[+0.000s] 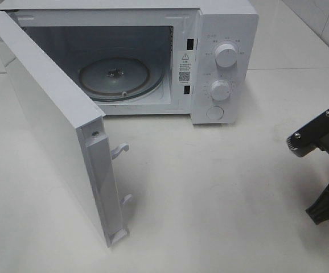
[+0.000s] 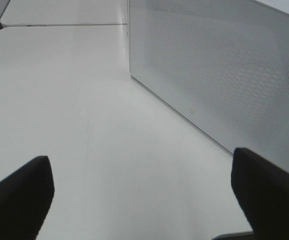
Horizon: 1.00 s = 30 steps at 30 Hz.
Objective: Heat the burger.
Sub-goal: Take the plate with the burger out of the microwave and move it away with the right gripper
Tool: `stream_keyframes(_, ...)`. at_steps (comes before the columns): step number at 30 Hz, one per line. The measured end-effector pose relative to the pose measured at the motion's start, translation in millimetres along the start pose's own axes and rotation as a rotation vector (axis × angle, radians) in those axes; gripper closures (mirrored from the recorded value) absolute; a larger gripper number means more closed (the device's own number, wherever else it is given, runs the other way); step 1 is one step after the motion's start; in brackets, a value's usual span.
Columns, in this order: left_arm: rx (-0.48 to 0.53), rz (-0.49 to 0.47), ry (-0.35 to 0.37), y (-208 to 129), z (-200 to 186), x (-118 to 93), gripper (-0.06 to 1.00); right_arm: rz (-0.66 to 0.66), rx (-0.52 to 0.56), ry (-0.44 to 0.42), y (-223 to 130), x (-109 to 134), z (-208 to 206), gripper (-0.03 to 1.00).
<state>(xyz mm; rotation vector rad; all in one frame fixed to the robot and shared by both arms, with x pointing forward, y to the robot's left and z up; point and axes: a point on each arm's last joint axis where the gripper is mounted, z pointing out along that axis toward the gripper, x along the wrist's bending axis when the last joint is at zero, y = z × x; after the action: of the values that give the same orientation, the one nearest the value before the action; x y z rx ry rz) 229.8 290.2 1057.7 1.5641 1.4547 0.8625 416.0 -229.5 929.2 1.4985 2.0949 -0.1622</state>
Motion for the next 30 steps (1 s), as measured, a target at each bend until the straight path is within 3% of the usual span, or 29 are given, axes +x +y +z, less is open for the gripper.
stream_keyframes(11, 0.0, 0.0, 0.0, 0, 0, 0, 0.07, -0.014, 0.105, -0.019, 1, 27, 38, 0.86)
stream_keyframes(22, 0.0, 0.0, 0.0, 0, 0, 0, 0.07, 0.058, 0.112, -0.084, 1, 37, 61, 0.84)
stream_keyframes(28, 0.0, 0.0, 0.0, 0, 0, 0, 0.07, 0.056, 0.092, -0.116, 2, 35, 63, 0.74)
stream_keyframes(30, 0.0, 0.0, 0.0, 0, 0, 0, 0.07, 0.061, 0.097, -0.126, 2, 35, 63, 0.65)
